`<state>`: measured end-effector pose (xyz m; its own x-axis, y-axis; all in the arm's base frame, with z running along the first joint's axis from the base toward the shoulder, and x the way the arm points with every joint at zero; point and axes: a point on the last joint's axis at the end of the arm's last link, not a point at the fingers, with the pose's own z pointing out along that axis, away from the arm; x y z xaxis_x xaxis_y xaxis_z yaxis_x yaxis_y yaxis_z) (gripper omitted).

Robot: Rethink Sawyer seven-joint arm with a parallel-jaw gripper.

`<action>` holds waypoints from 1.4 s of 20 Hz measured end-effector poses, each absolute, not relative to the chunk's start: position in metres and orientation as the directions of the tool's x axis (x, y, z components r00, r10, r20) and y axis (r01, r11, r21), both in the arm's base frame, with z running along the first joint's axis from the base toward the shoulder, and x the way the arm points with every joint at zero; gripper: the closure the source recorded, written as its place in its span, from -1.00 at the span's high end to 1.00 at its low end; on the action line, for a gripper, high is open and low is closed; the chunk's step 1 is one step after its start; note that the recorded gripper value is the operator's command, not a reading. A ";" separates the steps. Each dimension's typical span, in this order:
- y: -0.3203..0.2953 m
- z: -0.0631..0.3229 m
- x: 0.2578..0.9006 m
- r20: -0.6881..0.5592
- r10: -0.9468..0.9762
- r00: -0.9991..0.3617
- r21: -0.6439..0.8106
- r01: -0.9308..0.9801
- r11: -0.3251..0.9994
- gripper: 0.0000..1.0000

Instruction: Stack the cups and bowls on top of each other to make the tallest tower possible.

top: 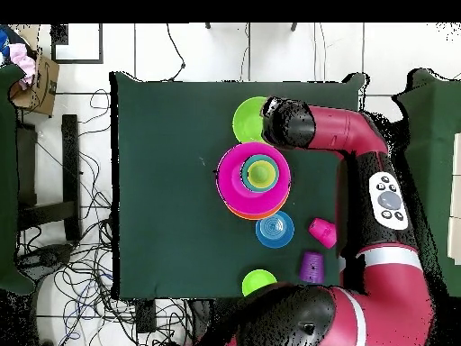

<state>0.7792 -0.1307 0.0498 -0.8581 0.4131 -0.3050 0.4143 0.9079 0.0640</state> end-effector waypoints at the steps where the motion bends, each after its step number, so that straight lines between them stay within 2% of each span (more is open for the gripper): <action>1: -0.132 0.047 0.778 -0.303 0.410 -0.860 0.060 0.413 0.909 1.00; 28: -0.166 0.001 0.746 -0.259 0.431 -0.864 0.045 0.435 0.899 1.00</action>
<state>0.7461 -0.1661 0.0013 -0.8643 0.4313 -0.2586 0.4353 0.8992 0.0449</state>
